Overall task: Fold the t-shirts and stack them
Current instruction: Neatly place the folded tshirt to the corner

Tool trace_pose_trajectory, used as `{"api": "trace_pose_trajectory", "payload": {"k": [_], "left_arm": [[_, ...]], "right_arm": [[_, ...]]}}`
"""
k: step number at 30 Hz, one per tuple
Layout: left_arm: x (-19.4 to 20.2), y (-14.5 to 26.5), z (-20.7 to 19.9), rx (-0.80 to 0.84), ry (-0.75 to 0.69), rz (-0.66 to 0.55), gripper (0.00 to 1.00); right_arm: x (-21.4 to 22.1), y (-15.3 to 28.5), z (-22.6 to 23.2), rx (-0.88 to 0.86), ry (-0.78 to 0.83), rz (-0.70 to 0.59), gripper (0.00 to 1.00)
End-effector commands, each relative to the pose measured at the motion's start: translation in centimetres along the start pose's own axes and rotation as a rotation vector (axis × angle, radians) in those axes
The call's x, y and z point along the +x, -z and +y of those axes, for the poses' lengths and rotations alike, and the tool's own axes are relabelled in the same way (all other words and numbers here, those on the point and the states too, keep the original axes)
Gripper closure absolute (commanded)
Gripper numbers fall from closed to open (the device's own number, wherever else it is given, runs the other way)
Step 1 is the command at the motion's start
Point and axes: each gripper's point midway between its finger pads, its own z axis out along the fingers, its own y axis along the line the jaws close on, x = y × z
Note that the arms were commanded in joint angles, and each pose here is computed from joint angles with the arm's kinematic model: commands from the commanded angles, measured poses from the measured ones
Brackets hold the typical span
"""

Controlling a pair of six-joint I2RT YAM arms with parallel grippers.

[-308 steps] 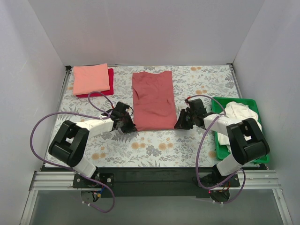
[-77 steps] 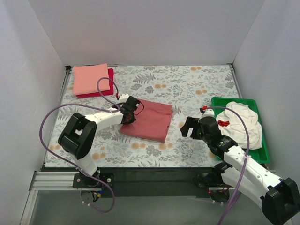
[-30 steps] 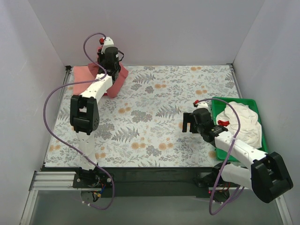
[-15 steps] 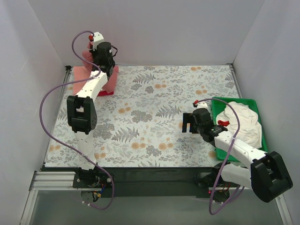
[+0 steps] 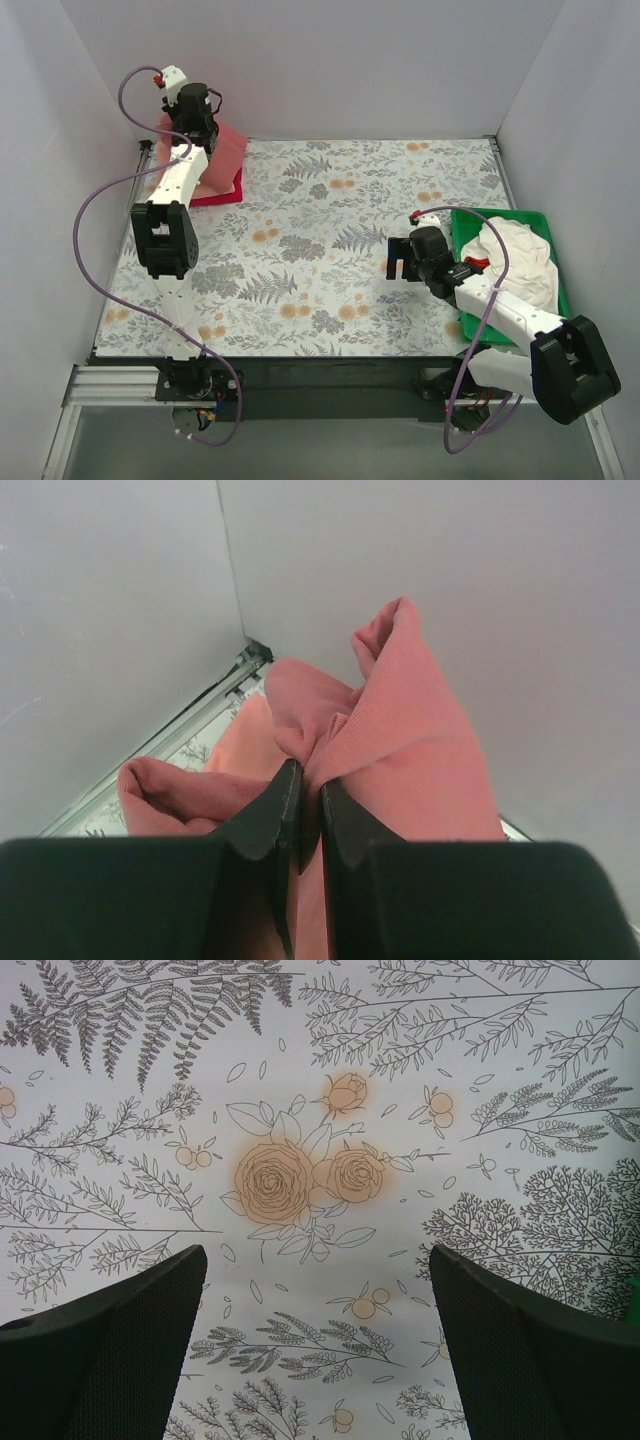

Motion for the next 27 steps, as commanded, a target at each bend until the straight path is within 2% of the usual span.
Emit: {"api": "trace_pose_trajectory", "payload": {"k": [1, 8, 9, 15, 21, 27], "left_arm": [[0.2, -0.6, 0.9, -0.002, 0.063, 0.024, 1.00], [3.9, -1.6, 2.7, -0.046, 0.068, 0.094, 1.00], [4.0, -3.0, 4.9, -0.081, 0.071, 0.106, 1.00], [6.7, -5.0, 8.2, -0.157, 0.055, 0.167, 1.00], [10.2, -5.3, 10.5, -0.177, 0.082, 0.261, 1.00], [11.9, -5.3, 12.0, -0.199, 0.084, 0.315, 1.00]], "right_arm": [[-2.8, 0.1, 1.1, -0.031, -0.021, -0.059, 0.02], [-3.1, 0.1, 1.6, -0.051, -0.021, -0.056, 0.02], [-3.1, 0.1, 1.6, -0.053, -0.022, -0.057, 0.02], [-3.2, 0.2, 1.6, -0.053, -0.026, -0.062, 0.02], [-3.2, 0.0, 2.1, -0.070, -0.025, -0.049, 0.02], [-3.1, -0.1, 2.3, -0.081, -0.026, -0.040, 0.02]]}}
